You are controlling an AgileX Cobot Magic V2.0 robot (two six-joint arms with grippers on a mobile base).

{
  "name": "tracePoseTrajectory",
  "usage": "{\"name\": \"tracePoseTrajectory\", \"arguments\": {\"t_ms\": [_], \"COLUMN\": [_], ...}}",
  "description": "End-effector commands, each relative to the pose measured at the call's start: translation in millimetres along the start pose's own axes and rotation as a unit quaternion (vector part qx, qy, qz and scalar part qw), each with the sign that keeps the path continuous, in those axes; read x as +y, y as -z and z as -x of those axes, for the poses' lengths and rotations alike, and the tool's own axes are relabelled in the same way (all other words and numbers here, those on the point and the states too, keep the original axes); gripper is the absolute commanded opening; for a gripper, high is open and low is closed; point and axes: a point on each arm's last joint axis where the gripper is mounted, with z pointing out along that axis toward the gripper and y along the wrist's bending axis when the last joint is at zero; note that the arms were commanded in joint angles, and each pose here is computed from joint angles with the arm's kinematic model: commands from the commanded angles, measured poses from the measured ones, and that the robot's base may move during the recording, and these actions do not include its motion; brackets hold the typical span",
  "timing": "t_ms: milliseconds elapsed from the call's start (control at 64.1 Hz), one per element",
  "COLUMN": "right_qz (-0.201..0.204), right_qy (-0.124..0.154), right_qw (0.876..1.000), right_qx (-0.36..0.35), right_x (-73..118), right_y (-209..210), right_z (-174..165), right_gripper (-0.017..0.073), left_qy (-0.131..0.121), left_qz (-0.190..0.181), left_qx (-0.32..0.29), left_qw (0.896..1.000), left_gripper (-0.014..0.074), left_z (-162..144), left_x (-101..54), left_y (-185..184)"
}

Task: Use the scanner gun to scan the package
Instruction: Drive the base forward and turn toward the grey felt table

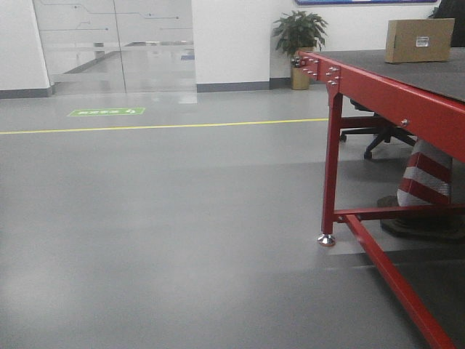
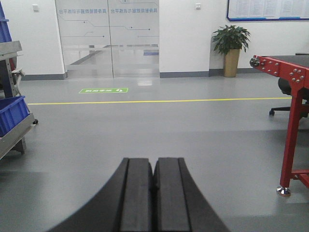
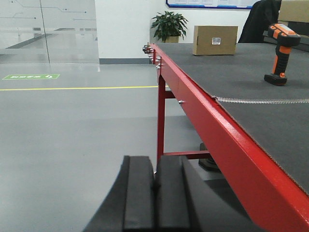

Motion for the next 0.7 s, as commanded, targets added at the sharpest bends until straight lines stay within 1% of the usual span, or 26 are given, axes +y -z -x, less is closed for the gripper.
{"name": "tracePoseTrajectory", "arguments": {"t_ms": [0, 686], "right_qz": [-0.001, -0.002], "right_qy": [0.005, 0.005], "right_qw": [1.000, 1.000], "right_qx": [-0.011, -0.012], "right_x": [-0.1, -0.3], "right_y": [0.3, 0.3], "right_z": [2.2, 2.4], "right_gripper": [-0.0151, -0.0151], "left_qy": [0.004, 0.004], "left_qz": [-0.002, -0.006], "left_qx": [-0.009, -0.009], "left_qw": [1.000, 1.000], "left_gripper": [-0.0111, -0.0111], "left_z": [2.0, 2.0], "left_x": [-0.1, -0.6], "left_y": [0.4, 0.4]}}
